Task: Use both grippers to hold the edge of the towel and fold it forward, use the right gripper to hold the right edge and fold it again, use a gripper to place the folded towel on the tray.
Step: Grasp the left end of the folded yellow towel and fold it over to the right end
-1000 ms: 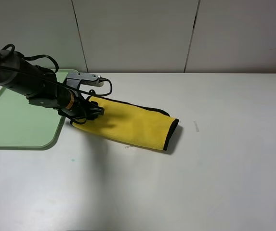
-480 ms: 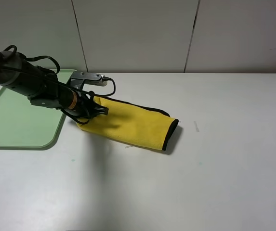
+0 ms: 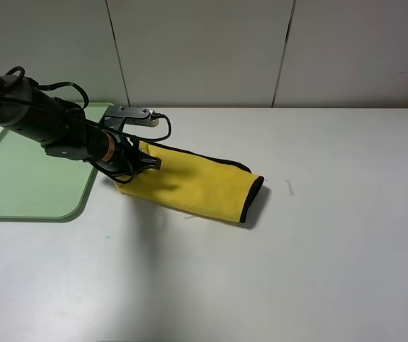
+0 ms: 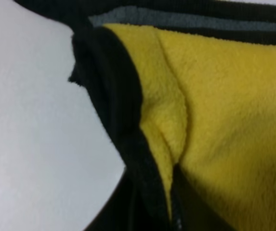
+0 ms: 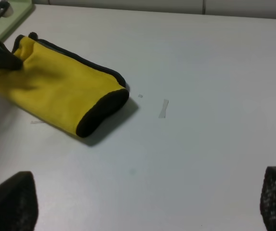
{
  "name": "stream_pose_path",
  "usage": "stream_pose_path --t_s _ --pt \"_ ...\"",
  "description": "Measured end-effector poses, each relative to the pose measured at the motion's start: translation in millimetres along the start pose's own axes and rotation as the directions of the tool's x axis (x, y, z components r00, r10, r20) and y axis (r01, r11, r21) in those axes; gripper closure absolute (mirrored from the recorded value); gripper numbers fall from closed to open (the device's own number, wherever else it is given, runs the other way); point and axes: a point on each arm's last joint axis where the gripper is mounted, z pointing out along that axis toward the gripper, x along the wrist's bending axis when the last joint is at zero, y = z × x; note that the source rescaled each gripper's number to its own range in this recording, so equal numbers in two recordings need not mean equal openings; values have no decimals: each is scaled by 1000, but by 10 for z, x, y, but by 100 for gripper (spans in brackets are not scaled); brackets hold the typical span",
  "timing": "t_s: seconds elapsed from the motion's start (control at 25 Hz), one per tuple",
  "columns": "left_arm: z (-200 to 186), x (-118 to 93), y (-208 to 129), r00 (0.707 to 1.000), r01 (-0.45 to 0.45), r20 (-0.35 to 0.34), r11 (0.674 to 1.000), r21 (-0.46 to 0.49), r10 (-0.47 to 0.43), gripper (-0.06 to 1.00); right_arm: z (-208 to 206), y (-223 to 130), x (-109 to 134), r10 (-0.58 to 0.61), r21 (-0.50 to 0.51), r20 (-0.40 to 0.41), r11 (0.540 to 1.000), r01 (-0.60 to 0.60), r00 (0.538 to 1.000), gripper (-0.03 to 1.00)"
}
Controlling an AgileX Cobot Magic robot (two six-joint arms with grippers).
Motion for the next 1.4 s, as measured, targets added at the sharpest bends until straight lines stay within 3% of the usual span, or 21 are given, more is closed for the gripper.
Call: stream_pose_path --t_s 0.32,0.72,1.4 --pt "-363 92 158 992 2 -125 998 -55 -9 87 0 0 0 0 0 0 1000 0 1000 -3" --pt "-906 59 446 993 2 -115 976 -217 -28 87 0 0 0 0 0 0 1000 0 1000 -3" --pt "-971 -687 321 991 -132 2 966 -220 136 87 0 0 0 0 0 0 1000 0 1000 -3"
